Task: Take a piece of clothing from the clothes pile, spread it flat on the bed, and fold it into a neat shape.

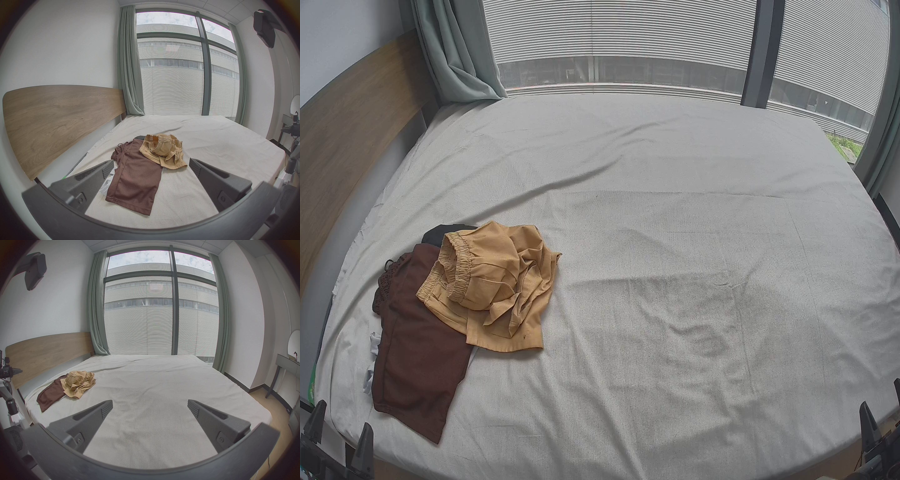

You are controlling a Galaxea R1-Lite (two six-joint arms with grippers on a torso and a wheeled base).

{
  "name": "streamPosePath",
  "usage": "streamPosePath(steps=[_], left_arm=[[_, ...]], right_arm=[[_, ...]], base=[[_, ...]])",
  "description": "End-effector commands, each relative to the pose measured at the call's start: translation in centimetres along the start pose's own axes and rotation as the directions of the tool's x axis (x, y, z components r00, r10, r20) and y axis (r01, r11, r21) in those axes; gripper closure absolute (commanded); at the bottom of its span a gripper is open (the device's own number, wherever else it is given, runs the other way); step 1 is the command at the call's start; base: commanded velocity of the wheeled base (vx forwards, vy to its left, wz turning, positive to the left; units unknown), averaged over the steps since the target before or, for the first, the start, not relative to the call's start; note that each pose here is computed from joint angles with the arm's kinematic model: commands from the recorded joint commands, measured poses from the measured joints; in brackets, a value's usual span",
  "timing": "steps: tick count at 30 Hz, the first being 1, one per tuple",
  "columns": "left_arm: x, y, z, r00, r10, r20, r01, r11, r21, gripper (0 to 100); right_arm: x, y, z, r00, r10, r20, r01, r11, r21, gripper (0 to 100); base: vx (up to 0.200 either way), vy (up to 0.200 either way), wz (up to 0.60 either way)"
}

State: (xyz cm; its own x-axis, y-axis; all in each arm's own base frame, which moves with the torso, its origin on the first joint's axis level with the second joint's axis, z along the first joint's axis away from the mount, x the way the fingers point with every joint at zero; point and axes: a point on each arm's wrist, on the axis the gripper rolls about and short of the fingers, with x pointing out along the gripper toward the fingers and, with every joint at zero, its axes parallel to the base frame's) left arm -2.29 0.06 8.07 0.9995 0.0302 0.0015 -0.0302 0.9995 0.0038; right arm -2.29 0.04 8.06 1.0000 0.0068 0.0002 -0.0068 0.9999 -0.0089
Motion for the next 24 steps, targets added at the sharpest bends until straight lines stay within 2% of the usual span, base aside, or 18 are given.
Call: streamPosePath(steps=[1,18,19,20,22,24], left_arm=[[0.0,0.0,-0.5,1.000,0.000,-0.005,0.000,1.000,0.001,0],[0.0,0.0,-0.3,1.000,0.002,0.014,-0.002,1.000,-0.015,0],[0.0,0.0,-0.2,1.000,0.004,0.026,-0.003,1.000,-0.014,0],[-0.2,0.0,1.1,0.995,0.007,0.095,-0.006,1.000,-0.015,0],[-0.5,0.0,2.8,0.989,0.010,0.147,-0.009,1.000,-0.013,0],[-0.4,0.0,3.4,0.992,0.001,0.130,0.000,1.000,-0.012,0]], right_arm=[[0.0,0.0,-0.5,1.000,0.002,0.000,-0.002,1.000,-0.002,0],[0.0,0.0,-0.5,1.000,0.001,0.000,-0.001,1.000,0.003,0],[0.0,0.0,-0.5,1.000,0.002,0.000,-0.002,1.000,0.003,0],[0.0,0.0,-0.5,1.000,0.001,0.000,-0.001,1.000,0.004,0],[0.0,0.0,-0.5,1.000,0.001,0.000,-0.001,1.000,0.003,0],[0.0,0.0,-0.5,1.000,0.001,0.000,-0.001,1.000,0.003,0]], base=[[0.000,0.000,0.00],[0.000,0.000,0.00],[0.000,0.000,0.00],[0.000,0.000,0.00],[0.000,0.000,0.00],[0.000,0.000,0.00]])
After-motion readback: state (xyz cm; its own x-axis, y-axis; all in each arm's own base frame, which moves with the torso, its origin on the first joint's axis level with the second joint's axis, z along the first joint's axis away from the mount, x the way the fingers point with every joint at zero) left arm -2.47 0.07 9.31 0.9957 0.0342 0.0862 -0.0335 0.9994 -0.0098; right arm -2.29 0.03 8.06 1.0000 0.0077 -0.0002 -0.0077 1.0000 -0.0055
